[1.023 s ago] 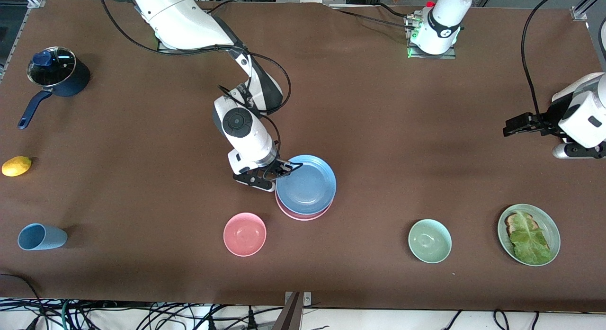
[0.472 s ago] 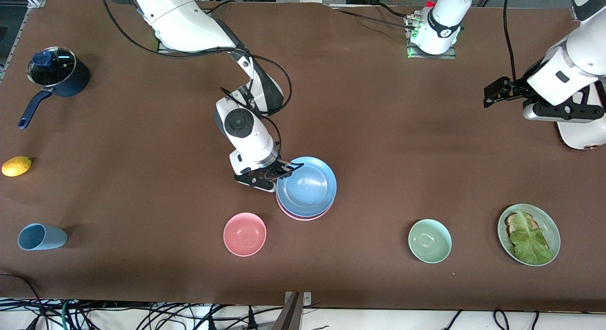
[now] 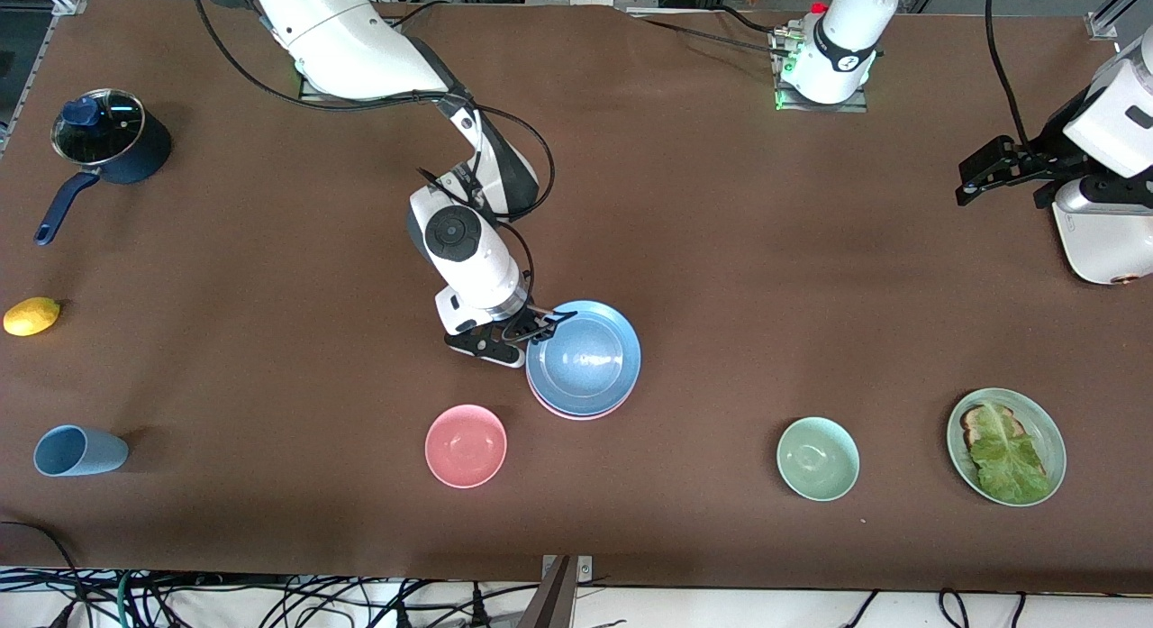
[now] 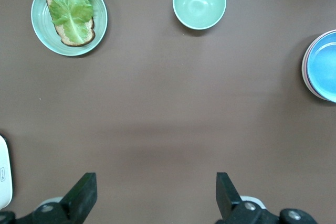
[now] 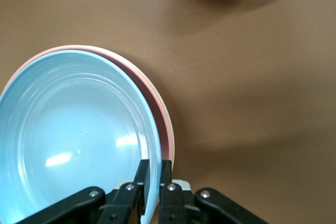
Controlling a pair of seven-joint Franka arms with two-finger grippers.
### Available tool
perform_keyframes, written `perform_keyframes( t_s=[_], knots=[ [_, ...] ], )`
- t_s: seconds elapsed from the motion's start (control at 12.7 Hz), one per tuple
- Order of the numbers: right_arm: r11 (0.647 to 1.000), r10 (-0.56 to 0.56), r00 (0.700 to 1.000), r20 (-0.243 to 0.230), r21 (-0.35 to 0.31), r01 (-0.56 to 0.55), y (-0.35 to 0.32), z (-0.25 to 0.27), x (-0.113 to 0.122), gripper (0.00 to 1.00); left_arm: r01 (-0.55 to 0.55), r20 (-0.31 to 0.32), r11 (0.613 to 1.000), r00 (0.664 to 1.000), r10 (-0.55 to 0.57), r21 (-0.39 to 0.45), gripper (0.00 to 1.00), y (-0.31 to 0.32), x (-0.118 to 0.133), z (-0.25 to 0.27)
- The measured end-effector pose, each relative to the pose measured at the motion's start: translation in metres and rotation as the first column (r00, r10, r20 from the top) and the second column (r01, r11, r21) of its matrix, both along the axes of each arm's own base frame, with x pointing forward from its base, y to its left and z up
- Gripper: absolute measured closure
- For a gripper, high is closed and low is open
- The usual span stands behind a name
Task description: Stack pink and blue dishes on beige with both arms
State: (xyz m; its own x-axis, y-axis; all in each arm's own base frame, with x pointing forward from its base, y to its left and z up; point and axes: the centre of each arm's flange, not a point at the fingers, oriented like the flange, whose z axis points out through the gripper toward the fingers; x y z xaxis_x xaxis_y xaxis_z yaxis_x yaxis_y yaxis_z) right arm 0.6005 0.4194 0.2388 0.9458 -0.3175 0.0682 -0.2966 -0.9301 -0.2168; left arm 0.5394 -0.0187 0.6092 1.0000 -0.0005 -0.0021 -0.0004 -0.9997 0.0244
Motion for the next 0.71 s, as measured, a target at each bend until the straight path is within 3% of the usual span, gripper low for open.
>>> perform_keyframes(
  t_s=[0.16, 0.39, 0.71],
  knots=[
    [1.000, 0.019, 1.000, 0.022, 0.003, -0.020, -0.001, 0.002, 0.003, 0.81, -0.004, 0.011, 1.000, 1.000, 0.004, -0.001, 0.00, 0.002, 0.001, 0.005],
    [0.999, 0.039, 0.999, 0.034, 0.005, -0.039, -0.001, 0.004, 0.004, 0.52, -0.001, 0.022, 1.000, 1.000, 0.001, -0.001, 0.00, 0.000, 0.008, 0.009],
    [0.999, 0.048, 0.998, 0.032, -0.005, -0.048, -0.004, 0.012, 0.008, 0.09, -0.012, -0.007, 1.000, 1.000, 0.012, 0.000, 0.00, 0.006, 0.018, -0.007]
  ],
)
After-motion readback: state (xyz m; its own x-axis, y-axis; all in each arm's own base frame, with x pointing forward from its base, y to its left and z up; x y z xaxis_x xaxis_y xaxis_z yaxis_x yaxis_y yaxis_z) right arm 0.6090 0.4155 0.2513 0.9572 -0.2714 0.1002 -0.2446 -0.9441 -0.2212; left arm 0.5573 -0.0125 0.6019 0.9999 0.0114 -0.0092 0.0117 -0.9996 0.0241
